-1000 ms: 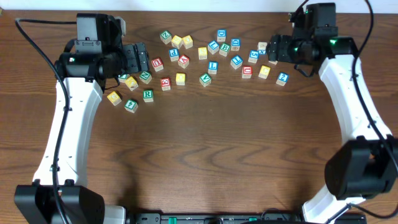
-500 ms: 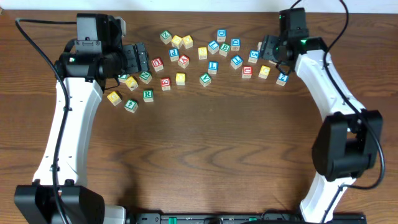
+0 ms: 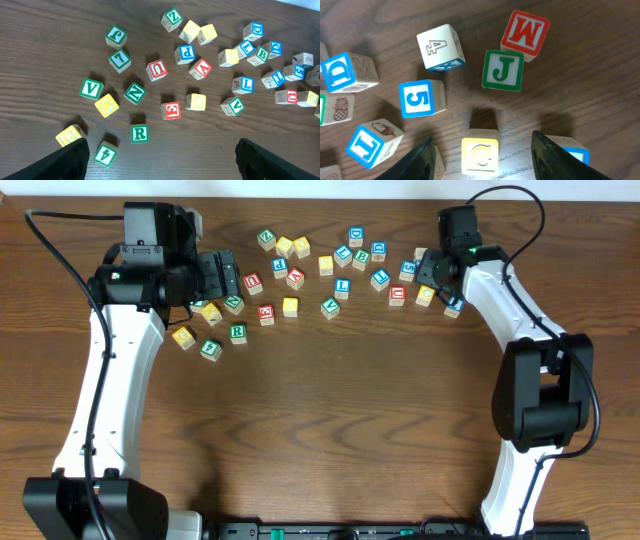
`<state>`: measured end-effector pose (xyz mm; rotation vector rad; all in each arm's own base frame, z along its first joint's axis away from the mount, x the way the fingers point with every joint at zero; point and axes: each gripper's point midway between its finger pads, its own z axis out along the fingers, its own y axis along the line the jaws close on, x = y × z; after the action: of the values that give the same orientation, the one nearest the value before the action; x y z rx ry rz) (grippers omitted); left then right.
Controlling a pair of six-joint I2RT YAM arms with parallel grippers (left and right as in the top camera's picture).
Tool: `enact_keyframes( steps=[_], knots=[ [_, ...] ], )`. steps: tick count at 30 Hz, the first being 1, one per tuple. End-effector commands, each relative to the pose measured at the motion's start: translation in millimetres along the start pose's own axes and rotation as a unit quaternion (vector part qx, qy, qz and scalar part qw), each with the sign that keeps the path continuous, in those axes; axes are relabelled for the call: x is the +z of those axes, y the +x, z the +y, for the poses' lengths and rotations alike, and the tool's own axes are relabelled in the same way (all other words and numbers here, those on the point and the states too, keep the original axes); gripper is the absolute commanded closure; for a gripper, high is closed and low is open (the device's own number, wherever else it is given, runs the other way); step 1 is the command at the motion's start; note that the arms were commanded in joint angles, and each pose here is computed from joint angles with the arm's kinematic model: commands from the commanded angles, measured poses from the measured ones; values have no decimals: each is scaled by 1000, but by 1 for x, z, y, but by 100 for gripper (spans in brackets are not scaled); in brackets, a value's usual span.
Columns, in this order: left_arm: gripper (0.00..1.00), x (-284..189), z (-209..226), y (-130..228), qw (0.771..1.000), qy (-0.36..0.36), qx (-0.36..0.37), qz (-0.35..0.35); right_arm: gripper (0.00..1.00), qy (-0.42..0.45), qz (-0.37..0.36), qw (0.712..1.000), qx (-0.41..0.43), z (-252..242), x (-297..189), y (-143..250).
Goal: Spell out CORL
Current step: 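Move the right gripper to the upper-right blocks above the yellow C block, then close the right gripper on the yellow C block and lift it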
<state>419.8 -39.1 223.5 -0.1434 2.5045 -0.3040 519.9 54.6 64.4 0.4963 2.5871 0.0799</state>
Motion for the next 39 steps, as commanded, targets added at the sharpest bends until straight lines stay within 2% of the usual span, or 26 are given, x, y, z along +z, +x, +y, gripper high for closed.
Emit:
enact_keyframes(
  steps=[1, 21, 39],
  knots=[
    [8, -4, -1, -7, 1000, -3, 2, -9, 48, -1, -2, 1000, -5, 11, 5, 2],
    [7, -4, -1, -5, 1000, -3, 1, -6, 55, 3, 31, 999, -15, 14, 32, 26],
    [8, -4, -1, -6, 1000, -3, 1, -7, 77, 10, 40, 998, -40, 11, 36, 32]
  ],
)
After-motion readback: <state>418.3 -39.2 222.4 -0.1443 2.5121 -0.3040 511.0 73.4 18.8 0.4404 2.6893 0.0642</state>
